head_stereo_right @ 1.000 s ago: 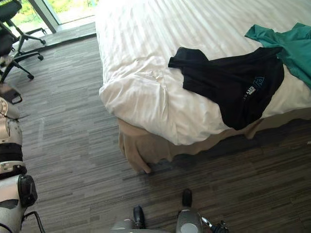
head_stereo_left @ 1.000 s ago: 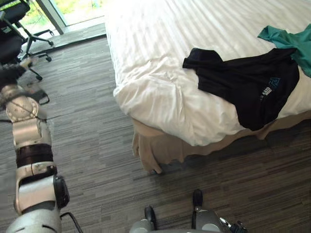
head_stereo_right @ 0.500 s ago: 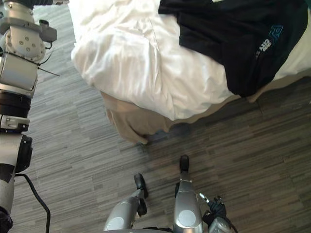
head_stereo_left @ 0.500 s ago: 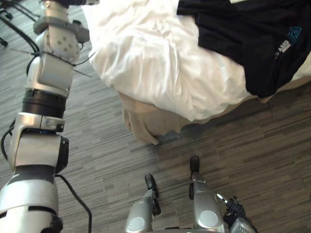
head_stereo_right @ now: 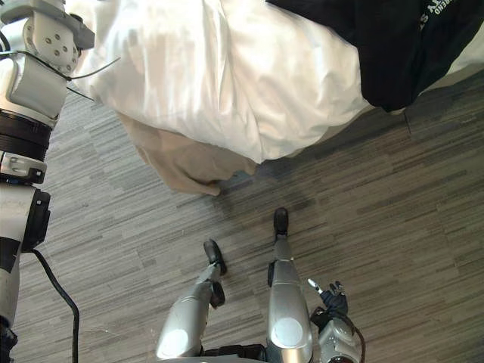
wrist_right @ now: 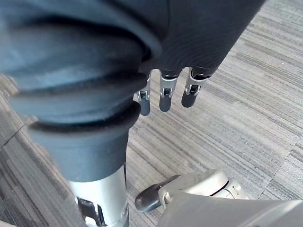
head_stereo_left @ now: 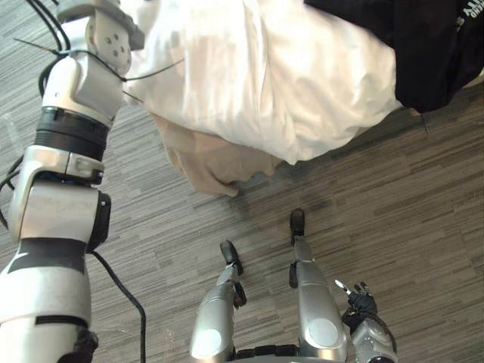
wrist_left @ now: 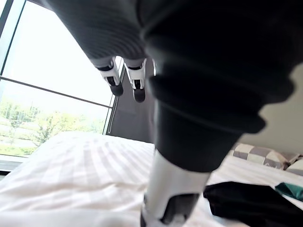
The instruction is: Tidy the bed and pick cloth on bed and put in laundry
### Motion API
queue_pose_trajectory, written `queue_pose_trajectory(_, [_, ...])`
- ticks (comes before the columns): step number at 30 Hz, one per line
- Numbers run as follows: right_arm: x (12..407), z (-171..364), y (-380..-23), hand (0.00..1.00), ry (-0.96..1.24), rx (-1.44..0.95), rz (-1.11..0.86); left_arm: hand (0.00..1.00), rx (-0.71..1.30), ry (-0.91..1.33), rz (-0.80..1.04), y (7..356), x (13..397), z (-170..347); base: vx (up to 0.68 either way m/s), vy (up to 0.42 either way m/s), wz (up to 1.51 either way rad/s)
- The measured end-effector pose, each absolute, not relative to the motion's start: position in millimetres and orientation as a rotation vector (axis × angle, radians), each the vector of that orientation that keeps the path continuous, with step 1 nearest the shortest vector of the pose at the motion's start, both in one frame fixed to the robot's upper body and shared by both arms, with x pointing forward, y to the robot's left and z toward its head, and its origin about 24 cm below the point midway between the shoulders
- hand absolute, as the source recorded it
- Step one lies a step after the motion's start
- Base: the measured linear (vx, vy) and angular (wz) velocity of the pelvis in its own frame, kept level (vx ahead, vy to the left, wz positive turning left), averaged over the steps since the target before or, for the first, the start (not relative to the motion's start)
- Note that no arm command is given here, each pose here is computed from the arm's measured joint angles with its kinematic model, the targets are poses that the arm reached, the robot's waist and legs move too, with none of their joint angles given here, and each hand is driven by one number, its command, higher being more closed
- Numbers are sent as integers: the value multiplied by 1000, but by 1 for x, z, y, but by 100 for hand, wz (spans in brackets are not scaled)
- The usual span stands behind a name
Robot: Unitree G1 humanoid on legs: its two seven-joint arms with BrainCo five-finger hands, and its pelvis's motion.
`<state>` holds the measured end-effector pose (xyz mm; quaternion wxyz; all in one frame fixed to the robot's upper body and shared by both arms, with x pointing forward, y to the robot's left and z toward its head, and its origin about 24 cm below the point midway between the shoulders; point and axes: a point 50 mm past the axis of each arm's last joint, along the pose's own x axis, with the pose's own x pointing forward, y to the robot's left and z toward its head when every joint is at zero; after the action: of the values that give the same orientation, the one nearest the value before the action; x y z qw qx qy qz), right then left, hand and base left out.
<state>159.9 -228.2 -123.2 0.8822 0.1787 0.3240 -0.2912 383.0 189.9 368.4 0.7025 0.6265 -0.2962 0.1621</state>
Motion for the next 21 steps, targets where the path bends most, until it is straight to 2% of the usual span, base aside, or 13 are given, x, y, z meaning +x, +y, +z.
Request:
queue_pose_trajectory(6, [165,-120,-227,0,655,370,-572,100,1498,-529,148,194,390,335,15,3,-6])
queue_pose_trajectory(10, [167,-117,-229,0,640,364,-564,100,1525,-535,59,198,382,320,14,2,4])
queue_pose_trajectory(15, [161,-118,-233,0,655,330,-550,100,1472,-523,-97,199,370,282,30,4,19])
queue_pose_trajectory(21, [148,-126,-235,0,729,282,-515,100,1307,-345,-152,240,346,212,22,14,21])
